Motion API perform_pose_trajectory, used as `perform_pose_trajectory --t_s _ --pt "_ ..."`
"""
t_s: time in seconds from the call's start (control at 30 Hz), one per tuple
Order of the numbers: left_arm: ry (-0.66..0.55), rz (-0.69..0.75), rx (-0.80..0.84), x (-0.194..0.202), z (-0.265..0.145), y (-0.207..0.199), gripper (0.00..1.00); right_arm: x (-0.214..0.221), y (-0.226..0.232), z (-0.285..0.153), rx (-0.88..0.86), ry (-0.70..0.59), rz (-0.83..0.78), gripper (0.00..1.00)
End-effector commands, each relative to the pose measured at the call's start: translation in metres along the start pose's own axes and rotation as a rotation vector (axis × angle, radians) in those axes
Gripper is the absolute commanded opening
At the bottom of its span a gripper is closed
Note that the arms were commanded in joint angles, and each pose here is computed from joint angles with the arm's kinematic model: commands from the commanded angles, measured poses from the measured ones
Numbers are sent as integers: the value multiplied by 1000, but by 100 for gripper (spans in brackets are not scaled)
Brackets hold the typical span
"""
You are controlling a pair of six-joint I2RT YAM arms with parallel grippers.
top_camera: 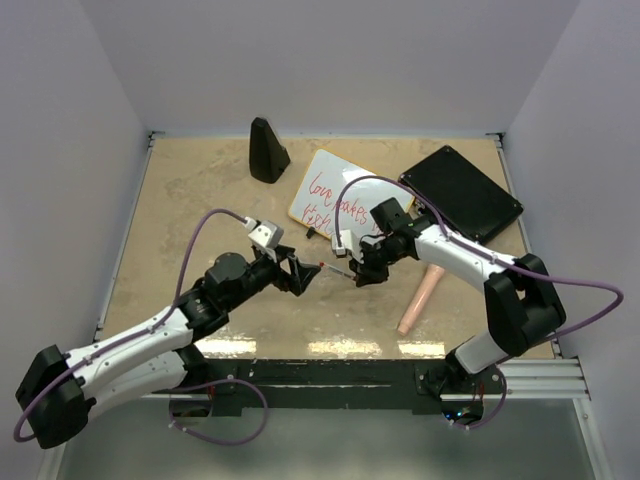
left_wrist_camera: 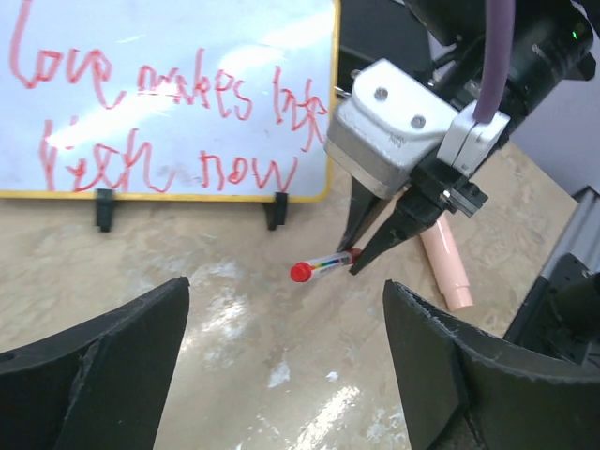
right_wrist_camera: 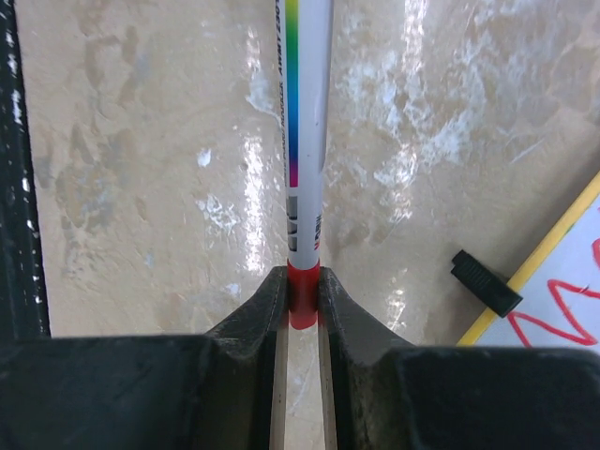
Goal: Write a sentence on the whiteboard
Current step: Place the whiteboard marker at the center of the board, then reset both arms
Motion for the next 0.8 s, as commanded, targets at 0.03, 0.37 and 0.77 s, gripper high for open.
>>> perform_pose_trajectory --t_s 0.03,0.37,0.77 --pt "28 34 -193 -31 -26 23 93 13 -9 -3 50 127 24 19" --pt "-45 -13 -275 -93 -56 27 100 -38 -4 -63 80 -26 8 69" --pt "-167 74 -386 -183 -80 33 100 -132 1 -242 584 -563 65 99"
Point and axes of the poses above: each gripper's point midway between its finger pads, its own z axis out along the fingers, its own y axis along the line the jaws close on, x = y × z, the point moved 5 cm from there along -z, back along the fingers, and after that the axes turned 7 degrees about z, right-handed, at the moved point
